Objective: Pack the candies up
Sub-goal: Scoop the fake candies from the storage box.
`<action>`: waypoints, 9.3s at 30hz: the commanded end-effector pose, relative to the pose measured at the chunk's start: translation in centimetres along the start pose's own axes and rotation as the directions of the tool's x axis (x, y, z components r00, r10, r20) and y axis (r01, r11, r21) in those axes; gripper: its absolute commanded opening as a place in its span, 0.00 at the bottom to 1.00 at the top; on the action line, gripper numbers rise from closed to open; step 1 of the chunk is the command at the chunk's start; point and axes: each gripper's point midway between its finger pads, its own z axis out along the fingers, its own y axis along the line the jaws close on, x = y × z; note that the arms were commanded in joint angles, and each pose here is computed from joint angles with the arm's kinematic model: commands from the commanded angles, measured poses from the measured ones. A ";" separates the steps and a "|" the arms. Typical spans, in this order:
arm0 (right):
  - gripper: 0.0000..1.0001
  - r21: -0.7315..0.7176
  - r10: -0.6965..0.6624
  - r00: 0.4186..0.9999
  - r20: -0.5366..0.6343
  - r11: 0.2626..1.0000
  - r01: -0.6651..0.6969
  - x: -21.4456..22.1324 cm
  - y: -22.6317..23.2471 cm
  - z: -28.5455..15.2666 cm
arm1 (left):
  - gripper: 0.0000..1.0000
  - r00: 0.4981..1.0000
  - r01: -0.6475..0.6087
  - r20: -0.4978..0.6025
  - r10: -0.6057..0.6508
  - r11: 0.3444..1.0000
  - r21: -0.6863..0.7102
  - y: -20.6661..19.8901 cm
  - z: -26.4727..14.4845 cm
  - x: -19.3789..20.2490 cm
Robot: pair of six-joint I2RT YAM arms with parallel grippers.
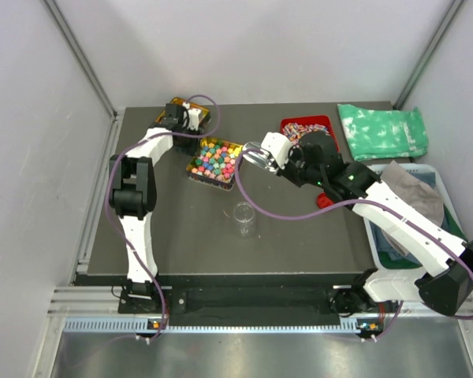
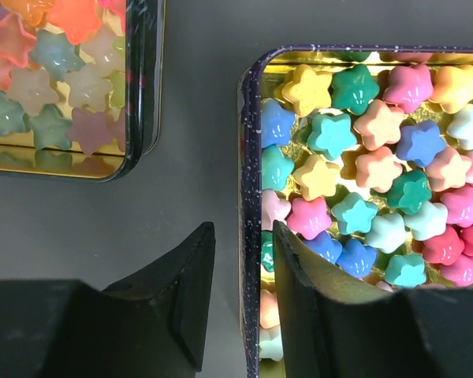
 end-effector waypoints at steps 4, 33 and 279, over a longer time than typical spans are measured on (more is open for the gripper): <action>0.00 0.027 0.011 0.997 0.076 1.000 -0.013 -2.4 -1.3 -0.7 | 0.36 0.995 -0.048 0.081 0.052 0.998 -0.051 0.5 -0.3 -3.5; 0.00 0.055 -0.187 0.982 0.001 0.981 0.187 -3.6 -1.9 0.2 | 0.00 0.974 -0.209 0.081 0.213 0.976 -0.057 -3.7 0.1 -5.0; 0.00 0.036 -0.111 0.933 -0.341 0.991 0.131 4.8 1.0 17.0 | 0.00 0.921 -0.268 0.287 0.265 0.963 -0.032 -14.9 -4.0 -11.0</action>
